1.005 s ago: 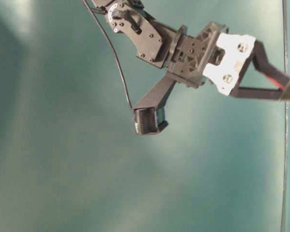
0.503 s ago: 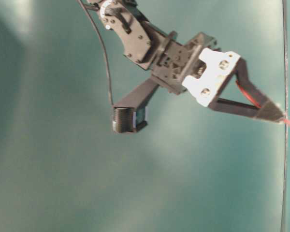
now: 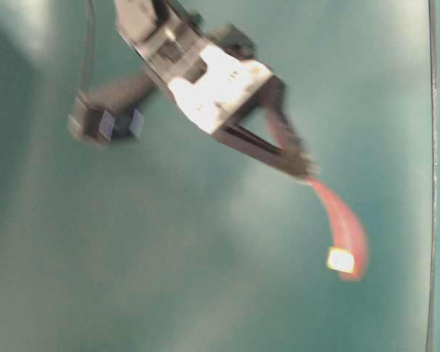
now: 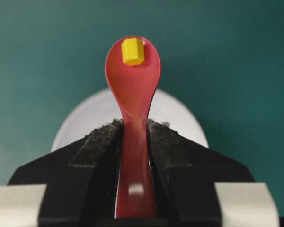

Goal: Scoop the yellow hexagonal prism block from the bowl with a spoon using the right arm.
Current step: 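Raise the spoon with the block out of the bowl, right gripper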

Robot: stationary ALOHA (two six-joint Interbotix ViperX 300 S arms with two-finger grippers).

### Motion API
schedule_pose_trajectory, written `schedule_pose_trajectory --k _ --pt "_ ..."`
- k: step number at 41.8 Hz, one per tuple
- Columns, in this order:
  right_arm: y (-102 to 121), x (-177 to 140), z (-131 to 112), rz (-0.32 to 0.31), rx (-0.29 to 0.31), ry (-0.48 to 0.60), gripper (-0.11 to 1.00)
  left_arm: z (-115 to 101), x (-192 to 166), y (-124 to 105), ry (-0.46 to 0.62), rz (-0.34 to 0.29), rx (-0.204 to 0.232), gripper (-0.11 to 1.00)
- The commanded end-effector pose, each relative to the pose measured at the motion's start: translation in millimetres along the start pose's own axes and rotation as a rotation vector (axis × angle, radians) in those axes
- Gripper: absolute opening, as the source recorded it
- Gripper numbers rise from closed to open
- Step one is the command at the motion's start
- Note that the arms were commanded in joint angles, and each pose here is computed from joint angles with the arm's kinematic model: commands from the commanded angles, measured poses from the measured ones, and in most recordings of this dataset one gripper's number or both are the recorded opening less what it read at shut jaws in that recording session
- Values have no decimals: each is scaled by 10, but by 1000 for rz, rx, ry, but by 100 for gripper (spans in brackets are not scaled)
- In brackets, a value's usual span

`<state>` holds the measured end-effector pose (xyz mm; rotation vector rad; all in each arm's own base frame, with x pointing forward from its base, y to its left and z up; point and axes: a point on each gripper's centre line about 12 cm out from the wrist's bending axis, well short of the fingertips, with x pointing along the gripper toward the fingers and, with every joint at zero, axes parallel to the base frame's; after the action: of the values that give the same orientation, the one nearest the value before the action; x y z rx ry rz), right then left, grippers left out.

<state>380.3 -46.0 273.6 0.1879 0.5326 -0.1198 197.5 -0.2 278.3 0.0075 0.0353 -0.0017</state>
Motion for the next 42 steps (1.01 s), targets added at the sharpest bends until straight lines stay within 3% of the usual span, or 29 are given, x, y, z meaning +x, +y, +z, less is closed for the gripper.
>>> schedule_pose_trajectory --k 1,13,42 --pt "41 -299 163 6 -6 -145 23 76 14 0 -20 0 5 0" --pt "31 -743 164 1 -8 -309 23 79 11 3 -21 1 3 0" --pt "30 -769 136 1 -17 -305 23 95 9 0 -31 0 3 0"
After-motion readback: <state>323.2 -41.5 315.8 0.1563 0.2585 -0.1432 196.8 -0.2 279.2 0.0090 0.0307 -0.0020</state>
